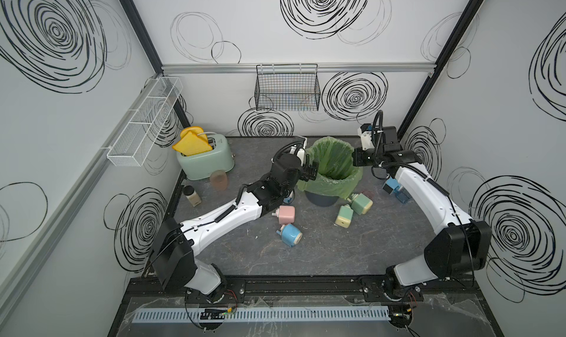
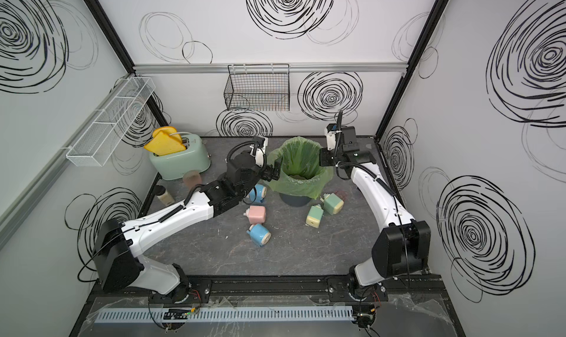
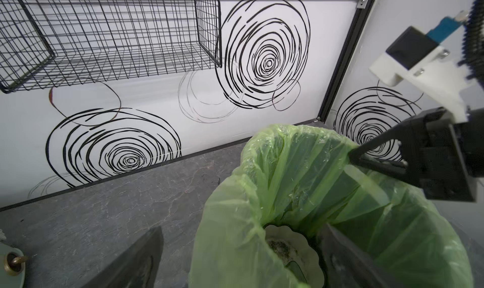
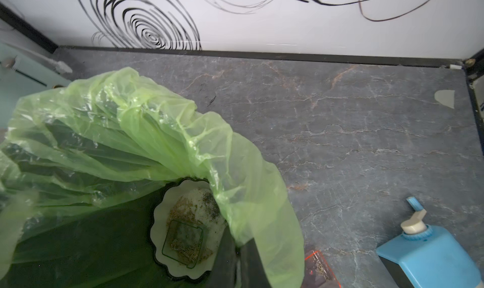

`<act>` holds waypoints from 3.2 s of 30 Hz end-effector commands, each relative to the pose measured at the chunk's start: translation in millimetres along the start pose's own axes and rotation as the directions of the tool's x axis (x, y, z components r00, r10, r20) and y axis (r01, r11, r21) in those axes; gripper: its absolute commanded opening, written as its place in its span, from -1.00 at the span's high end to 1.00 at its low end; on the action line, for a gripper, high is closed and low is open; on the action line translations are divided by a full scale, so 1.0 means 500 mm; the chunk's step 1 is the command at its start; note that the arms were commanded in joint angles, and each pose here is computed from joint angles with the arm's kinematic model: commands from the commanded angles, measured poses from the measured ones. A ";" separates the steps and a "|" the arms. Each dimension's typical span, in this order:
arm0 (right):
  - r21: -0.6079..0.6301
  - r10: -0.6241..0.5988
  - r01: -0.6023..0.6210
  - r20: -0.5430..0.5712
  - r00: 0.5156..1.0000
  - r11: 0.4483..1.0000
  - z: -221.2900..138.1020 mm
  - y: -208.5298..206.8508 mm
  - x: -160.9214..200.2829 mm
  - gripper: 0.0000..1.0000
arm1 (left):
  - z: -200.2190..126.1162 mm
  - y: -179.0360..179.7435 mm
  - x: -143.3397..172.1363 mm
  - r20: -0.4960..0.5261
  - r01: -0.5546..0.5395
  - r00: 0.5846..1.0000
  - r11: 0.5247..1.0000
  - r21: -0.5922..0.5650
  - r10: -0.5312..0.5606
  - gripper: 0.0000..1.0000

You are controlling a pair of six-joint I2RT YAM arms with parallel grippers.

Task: Take out the pencil sharpener tray and clean the shavings
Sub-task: Place the trash bin at the center of the board, then pick up the pencil sharpener from the center of the board.

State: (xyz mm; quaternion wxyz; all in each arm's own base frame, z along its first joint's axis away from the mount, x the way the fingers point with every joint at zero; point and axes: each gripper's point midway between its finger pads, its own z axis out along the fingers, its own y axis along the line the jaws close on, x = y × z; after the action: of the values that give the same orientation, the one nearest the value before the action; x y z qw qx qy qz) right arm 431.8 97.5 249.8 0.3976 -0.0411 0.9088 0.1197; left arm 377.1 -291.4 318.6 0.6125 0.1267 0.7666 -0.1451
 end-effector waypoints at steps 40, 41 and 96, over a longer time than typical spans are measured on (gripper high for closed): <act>-0.616 -0.392 0.459 0.251 0.885 0.640 -0.180 0.450 0.482 -0.92 | -0.195 0.237 0.173 -0.224 0.392 0.894 0.920 -0.030 -0.388 -0.95; -0.616 -0.407 0.463 0.241 0.881 0.638 -0.171 0.452 0.497 -0.94 | -0.197 0.238 0.174 -0.224 0.392 0.894 0.920 -0.029 -0.388 -0.95; -0.876 -0.503 0.434 0.284 0.816 0.210 -0.310 0.516 0.429 0.09 | -0.361 -0.018 0.087 -0.168 0.177 0.983 0.635 0.752 -0.075 -0.95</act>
State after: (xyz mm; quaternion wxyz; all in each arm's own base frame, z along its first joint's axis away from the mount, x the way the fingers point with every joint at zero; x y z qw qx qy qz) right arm 146.7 320.4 216.8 0.3044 -0.5013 0.6794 0.4410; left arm 220.1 -223.8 286.6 0.4240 0.2692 0.7255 -0.4706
